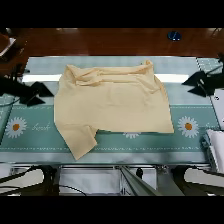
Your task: Fold the shirts.
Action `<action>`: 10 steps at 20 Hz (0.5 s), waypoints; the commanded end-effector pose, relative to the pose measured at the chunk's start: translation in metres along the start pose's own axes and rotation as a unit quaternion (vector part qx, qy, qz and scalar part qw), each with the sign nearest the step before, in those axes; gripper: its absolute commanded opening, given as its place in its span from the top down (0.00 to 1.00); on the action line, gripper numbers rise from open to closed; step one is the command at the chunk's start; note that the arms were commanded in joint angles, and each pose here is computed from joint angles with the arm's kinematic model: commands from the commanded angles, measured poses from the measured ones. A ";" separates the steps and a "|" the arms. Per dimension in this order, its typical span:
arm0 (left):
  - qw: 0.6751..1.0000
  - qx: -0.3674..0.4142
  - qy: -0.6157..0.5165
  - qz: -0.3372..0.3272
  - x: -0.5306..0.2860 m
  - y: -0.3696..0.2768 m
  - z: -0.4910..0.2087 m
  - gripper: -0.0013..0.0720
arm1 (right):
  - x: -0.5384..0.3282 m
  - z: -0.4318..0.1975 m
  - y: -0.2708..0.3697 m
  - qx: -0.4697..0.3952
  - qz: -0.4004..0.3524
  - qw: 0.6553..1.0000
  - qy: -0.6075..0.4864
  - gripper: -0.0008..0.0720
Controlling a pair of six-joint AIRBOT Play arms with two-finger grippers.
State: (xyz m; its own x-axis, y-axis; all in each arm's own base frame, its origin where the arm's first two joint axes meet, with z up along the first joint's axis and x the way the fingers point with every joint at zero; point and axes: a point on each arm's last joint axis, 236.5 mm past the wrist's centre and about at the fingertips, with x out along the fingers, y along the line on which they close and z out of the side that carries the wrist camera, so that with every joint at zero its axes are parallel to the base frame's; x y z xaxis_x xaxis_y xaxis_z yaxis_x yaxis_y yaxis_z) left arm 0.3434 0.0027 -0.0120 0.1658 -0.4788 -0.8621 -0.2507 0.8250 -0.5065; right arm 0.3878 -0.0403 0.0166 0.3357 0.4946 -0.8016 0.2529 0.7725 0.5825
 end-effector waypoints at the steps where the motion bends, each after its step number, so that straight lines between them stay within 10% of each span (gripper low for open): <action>1: 0.998 -0.055 0.009 -0.009 0.011 0.043 -0.068 0.03 | 0.012 -0.072 -0.025 0.030 -0.001 0.999 -0.024 0.14; 10: 0.984 -0.142 -0.042 -0.103 0.063 0.043 -0.100 0.03 | 0.023 -0.133 -0.002 0.045 0.048 0.997 -0.045 0.14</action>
State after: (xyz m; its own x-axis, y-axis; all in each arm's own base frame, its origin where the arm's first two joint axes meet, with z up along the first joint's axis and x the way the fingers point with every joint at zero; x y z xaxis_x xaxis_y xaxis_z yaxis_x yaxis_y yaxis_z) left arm 0.2433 -0.0091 -0.0799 0.2518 -0.5856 -0.7705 -0.4706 0.6216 -0.6263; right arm 0.2805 0.0136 -0.0211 0.4270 0.5086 -0.7476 0.2996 0.7005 0.6477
